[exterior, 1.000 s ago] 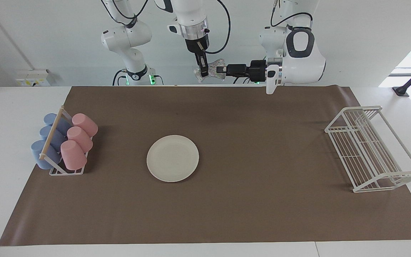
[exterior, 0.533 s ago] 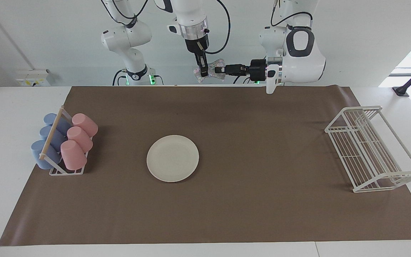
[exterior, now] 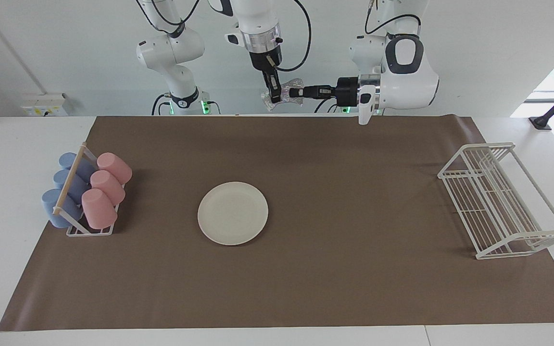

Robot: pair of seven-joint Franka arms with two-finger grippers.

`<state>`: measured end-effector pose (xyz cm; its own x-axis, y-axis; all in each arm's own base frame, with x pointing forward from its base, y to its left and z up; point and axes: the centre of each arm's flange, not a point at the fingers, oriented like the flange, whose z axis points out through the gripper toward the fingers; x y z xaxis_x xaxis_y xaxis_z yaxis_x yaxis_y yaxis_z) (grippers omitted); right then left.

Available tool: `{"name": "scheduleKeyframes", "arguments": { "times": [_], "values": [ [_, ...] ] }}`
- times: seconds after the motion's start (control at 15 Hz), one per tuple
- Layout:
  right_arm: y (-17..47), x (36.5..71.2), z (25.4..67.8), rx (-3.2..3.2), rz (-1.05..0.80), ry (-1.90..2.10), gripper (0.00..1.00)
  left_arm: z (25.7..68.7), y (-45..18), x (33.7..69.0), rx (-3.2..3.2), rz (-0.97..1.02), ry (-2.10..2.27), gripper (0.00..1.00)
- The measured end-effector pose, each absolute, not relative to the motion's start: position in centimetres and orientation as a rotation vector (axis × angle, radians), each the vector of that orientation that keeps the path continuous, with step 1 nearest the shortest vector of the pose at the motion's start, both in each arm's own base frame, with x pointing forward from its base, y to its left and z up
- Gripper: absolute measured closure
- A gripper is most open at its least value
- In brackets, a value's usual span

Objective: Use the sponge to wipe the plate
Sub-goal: 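Hand the scrubber to the left gripper while the right gripper withdraws, then place the scrubber in the wire rack with the left gripper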

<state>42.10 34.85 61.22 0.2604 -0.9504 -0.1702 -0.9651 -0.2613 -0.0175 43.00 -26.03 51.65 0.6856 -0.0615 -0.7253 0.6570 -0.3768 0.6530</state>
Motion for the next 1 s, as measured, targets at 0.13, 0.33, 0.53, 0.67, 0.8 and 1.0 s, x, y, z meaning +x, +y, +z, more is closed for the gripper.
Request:
{"name": "scheduleKeyframes", "arguments": {
  "times": [0.13,0.33,0.53,0.67,0.8,1.0],
  "values": [
    [33.9,42.5,61.4,-2.461,0.169,1.750,0.56,51.9,-25.8,43.1,1.805,-0.827,0.493,0.95],
    [30.8,43.9,61.7,-2.609,0.157,1.557,0.26,51.7,-24.0,44.0,1.824,-0.791,0.544,0.95],
    [25.8,45.8,61.2,-2.818,0.191,1.232,0.00,50.8,-21.5,45.3,1.909,-0.700,0.616,0.95],
    [21.3,47.7,61.0,-2.899,0.210,1.027,0.00,50.1,-19.7,46.3,1.976,-0.611,0.671,0.95],
    [16.7,49.0,60.8,-2.951,0.237,0.850,0.00,49.3,-18.2,47.2,2.073,-0.504,0.717,0.95],
    [11.2,50.5,60.8,-2.985,0.219,0.631,0.00,48.1,-15.1,48.2,2.218,-0.400,0.763,0.95]
  ]
}}
